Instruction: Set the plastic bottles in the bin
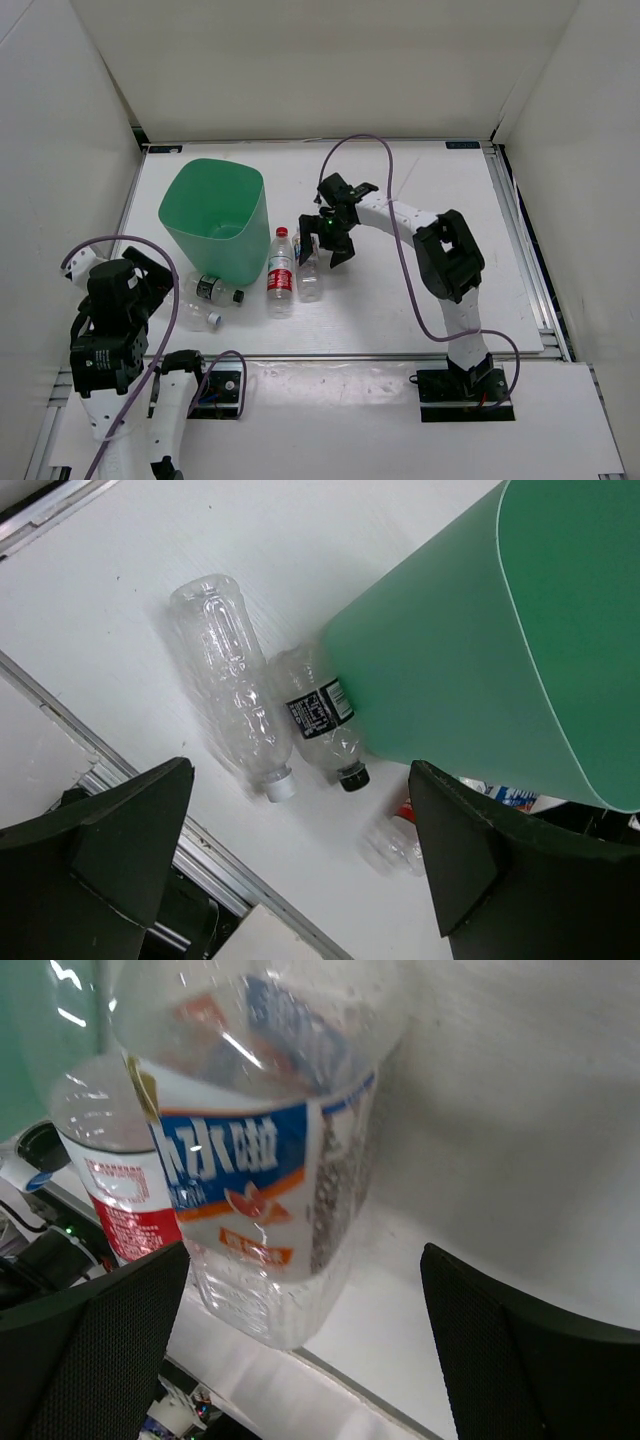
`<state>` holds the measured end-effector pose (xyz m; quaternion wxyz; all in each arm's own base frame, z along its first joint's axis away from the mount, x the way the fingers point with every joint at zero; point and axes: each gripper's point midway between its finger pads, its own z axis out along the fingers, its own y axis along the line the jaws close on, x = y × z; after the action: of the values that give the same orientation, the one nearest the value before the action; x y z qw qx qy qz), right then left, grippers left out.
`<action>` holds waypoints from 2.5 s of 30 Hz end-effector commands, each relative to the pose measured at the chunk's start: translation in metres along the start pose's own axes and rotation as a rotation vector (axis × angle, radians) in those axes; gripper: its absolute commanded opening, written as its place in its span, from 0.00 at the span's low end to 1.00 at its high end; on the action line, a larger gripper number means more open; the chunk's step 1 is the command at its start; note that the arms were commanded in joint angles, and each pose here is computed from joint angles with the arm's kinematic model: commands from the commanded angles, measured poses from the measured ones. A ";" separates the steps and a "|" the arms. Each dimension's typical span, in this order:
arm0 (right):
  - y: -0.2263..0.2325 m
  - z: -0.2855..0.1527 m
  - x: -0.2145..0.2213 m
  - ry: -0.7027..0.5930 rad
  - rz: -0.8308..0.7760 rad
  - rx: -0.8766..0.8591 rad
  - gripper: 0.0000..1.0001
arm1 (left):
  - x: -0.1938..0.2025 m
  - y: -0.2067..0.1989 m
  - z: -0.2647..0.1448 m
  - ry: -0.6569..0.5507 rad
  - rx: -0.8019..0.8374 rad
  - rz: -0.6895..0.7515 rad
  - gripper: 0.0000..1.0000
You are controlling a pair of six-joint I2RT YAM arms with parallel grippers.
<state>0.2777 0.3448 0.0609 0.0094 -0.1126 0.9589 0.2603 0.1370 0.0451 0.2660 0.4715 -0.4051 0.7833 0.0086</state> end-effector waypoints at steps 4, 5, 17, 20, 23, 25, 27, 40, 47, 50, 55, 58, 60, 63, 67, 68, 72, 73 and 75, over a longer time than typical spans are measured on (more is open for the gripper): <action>0.022 0.011 -0.021 -0.023 -0.010 -0.074 1.00 | 0.009 0.001 -0.002 0.035 0.015 0.032 1.00; 0.023 0.012 -0.024 -0.028 -0.013 -0.077 0.99 | 0.008 0.002 -0.005 0.034 0.016 0.041 1.00; 0.016 -0.029 0.001 -0.074 -0.005 -0.020 0.50 | 0.000 0.011 -0.009 -0.018 -0.023 0.015 1.00; 0.038 -0.089 -0.001 -0.197 -0.021 -0.056 0.46 | -0.001 0.015 -0.010 -0.040 -0.033 -0.023 1.00; 0.074 -0.154 -0.006 -0.347 -0.051 -0.139 0.46 | 0.007 0.025 -0.006 -0.055 -0.077 -0.120 1.00; 0.105 -0.201 -0.025 -0.477 -0.095 -0.202 0.46 | 0.015 0.031 -0.004 -0.059 -0.086 -0.195 1.00; 0.131 -0.229 -0.035 -0.547 -0.140 -0.255 0.43 | 0.022 0.028 0.001 -0.043 -0.061 -0.207 1.00; 0.273 -0.255 -0.086 -0.825 -0.509 -0.422 0.44 | 0.060 0.040 0.033 0.143 -0.264 -0.207 1.00; 0.312 -0.243 -0.081 -0.953 -0.647 -0.387 0.48 | 0.066 0.037 0.033 0.172 -0.253 -0.219 1.00; 0.304 -0.230 -0.080 -0.925 -0.652 -0.361 0.78 | 0.071 0.035 0.033 0.187 -0.243 -0.242 1.00; 0.292 -0.262 -0.071 -0.969 -0.633 -0.311 1.00 | 0.076 0.035 0.033 0.192 -0.238 -0.278 1.00; 0.260 -0.306 -0.063 -1.034 -0.569 -0.239 1.00 | 0.080 0.038 0.035 0.196 -0.245 -0.285 1.00; 0.219 -0.308 -0.071 -1.008 -0.385 -0.184 1.00 | 0.084 0.036 0.034 0.212 -0.233 -0.301 1.00; 0.142 -0.263 -0.060 -0.844 -0.176 -0.107 1.00 | 0.085 0.037 0.034 0.204 -0.226 -0.316 1.00; 0.087 -0.202 -0.026 -0.601 -0.057 -0.145 1.00 | 0.088 0.036 0.033 0.203 -0.215 -0.340 1.00; 0.096 -0.192 -0.013 -0.513 -0.083 -0.243 1.00 | 0.089 0.038 0.033 0.203 -0.215 -0.340 1.00; 0.087 -0.147 0.001 -0.367 -0.084 -0.320 1.00 | 0.092 0.038 0.033 0.210 -0.209 -0.342 1.00; 0.088 -0.127 0.006 -0.289 -0.065 -0.337 1.00 | 0.092 0.037 0.033 0.209 -0.210 -0.353 1.00; 0.091 -0.111 0.007 -0.236 -0.057 -0.353 1.00 | 0.096 0.037 0.034 0.224 -0.210 -0.352 1.00</action>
<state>0.2717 0.3327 0.1832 0.1497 -0.0743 0.9203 0.3537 0.1239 0.0281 0.1711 0.3532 -0.5771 0.7354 -0.0377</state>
